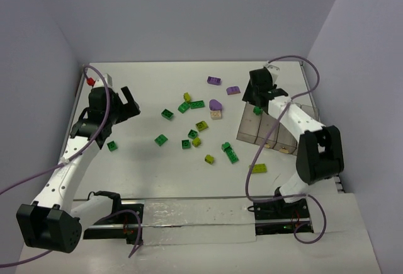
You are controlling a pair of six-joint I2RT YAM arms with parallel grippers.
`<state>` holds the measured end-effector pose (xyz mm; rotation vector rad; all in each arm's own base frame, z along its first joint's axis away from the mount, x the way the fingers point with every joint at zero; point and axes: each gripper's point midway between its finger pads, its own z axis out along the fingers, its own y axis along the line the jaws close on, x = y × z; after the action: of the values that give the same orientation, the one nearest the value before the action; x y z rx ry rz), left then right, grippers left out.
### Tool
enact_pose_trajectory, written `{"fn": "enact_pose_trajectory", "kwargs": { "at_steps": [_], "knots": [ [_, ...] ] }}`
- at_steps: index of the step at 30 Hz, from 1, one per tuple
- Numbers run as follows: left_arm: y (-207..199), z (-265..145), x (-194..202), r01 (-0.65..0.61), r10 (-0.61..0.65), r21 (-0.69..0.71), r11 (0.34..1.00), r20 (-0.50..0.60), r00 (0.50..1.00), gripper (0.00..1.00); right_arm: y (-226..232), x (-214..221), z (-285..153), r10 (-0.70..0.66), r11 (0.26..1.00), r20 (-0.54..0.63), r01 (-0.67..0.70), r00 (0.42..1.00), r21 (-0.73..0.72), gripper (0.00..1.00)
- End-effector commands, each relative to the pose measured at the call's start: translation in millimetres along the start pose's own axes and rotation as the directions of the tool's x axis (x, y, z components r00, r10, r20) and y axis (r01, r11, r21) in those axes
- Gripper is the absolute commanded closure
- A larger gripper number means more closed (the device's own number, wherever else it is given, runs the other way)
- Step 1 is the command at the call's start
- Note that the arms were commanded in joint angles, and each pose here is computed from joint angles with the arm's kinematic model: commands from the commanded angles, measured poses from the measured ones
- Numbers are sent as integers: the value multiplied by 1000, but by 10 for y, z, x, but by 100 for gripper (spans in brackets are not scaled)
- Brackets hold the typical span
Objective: Sort the legos into containers by color
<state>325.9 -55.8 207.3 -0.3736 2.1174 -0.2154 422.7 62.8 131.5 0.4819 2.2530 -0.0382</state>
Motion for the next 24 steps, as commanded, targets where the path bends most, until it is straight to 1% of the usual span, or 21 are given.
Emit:
{"fn": "enact_pose_trajectory", "kwargs": {
  "at_steps": [1, 4, 5, 6, 7, 8, 10, 11, 14, 18, 24],
  "knots": [
    [-35, -56, -98, -3, 2, 8, 1000, 30, 1000, 1, -80, -236, -527, 54, 996, 124, -45, 991, -76, 37],
    [-55, -41, -120, -1, 1, 13, 1000, 33, 999, 1, -270, 219, -756, 25, 997, 51, -21, 998, -75, 38],
    [-53, -34, -126, -1, 0, 10, 1000, 34, 999, 1, -315, 352, -854, 34, 996, 40, -31, 999, -85, 38],
    [-51, -26, -131, 1, -2, 8, 1000, 35, 999, 1, -349, 371, -927, 52, 995, 39, -48, 998, -86, 38],
    [-59, -25, -139, 1, -1, 10, 1000, 37, 999, 1, -444, 633, -950, 38, 997, -15, -39, 999, -66, 37],
    [-54, -14, -133, 1, -1, 6, 1000, 35, 999, 1, -485, 752, -997, 46, 997, -38, -49, 998, -68, 37],
    [-63, -1, -126, 3, -3, 8, 1000, 32, 999, 1, -553, 988, -1086, 74, 994, -83, -80, 994, -70, 34],
    [-64, 7, -124, 5, -5, 9, 1000, 30, 1000, 1, -603, 1186, -1156, 99, 992, -122, -108, 988, -68, 32],
    [-84, 18, -108, 9, -10, 19, 1000, 26, 1000, 1, -723, 1610, -1236, 163, 985, -197, -171, 967, -24, 28],
    [-96, 25, -85, 8, -8, 24, 1000, 16, 1000, 1, -859, 1967, -1220, 243, 970, -257, -238, 935, 50, 21],
    [-82, 17, -96, 0, 0, 18, 1000, 20, 1000, 1, -1006, 2164, -1247, 341, 940, -272, -319, 900, 123, 11]
  ]
}}
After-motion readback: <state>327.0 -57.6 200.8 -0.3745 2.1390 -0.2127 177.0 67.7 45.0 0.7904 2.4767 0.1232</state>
